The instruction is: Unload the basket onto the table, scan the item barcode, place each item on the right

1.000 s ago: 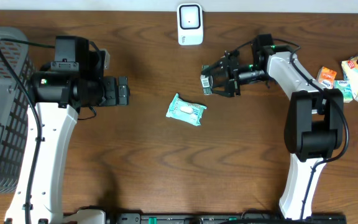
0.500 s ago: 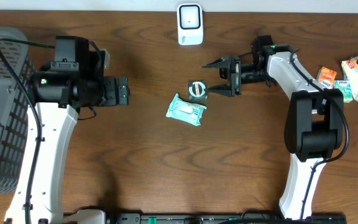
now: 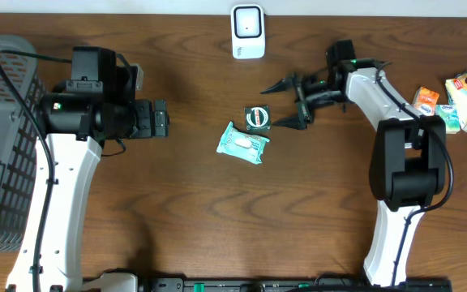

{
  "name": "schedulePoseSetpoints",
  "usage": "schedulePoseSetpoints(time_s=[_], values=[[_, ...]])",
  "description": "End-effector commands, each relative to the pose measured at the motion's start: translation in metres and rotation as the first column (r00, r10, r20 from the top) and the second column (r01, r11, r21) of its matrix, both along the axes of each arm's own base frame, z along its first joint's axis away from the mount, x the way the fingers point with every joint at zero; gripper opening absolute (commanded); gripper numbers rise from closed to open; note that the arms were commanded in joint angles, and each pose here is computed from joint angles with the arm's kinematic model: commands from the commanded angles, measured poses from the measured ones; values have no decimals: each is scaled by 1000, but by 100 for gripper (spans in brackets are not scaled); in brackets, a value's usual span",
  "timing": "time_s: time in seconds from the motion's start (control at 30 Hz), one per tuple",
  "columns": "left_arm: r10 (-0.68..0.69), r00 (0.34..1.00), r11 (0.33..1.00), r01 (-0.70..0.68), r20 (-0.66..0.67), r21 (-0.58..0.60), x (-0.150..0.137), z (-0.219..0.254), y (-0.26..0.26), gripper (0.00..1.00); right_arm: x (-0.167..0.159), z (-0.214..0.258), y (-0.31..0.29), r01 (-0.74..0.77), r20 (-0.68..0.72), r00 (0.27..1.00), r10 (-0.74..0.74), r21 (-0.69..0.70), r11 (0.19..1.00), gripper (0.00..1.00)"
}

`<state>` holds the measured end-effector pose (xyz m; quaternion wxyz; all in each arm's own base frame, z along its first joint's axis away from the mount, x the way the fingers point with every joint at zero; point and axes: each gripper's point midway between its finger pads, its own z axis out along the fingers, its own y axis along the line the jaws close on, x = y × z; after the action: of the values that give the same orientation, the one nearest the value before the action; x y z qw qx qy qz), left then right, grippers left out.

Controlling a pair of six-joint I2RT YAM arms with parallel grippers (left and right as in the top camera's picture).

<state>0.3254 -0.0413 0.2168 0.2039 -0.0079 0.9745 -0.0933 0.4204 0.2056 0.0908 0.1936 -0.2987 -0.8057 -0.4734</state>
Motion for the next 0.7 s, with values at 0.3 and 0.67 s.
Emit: schedulePoseSetpoints(time_s=[0.3, 0.67], values=[[-1, 1000, 1000, 1, -11, 10, -2, -3, 1, 98, 41, -11, 5, 37, 279, 951, 133, -528, 848, 87], [-1, 1000, 1000, 1, -11, 10, -2, -3, 1, 98, -5, -43, 29, -49, 224, 859, 460, -858, 511, 52]])
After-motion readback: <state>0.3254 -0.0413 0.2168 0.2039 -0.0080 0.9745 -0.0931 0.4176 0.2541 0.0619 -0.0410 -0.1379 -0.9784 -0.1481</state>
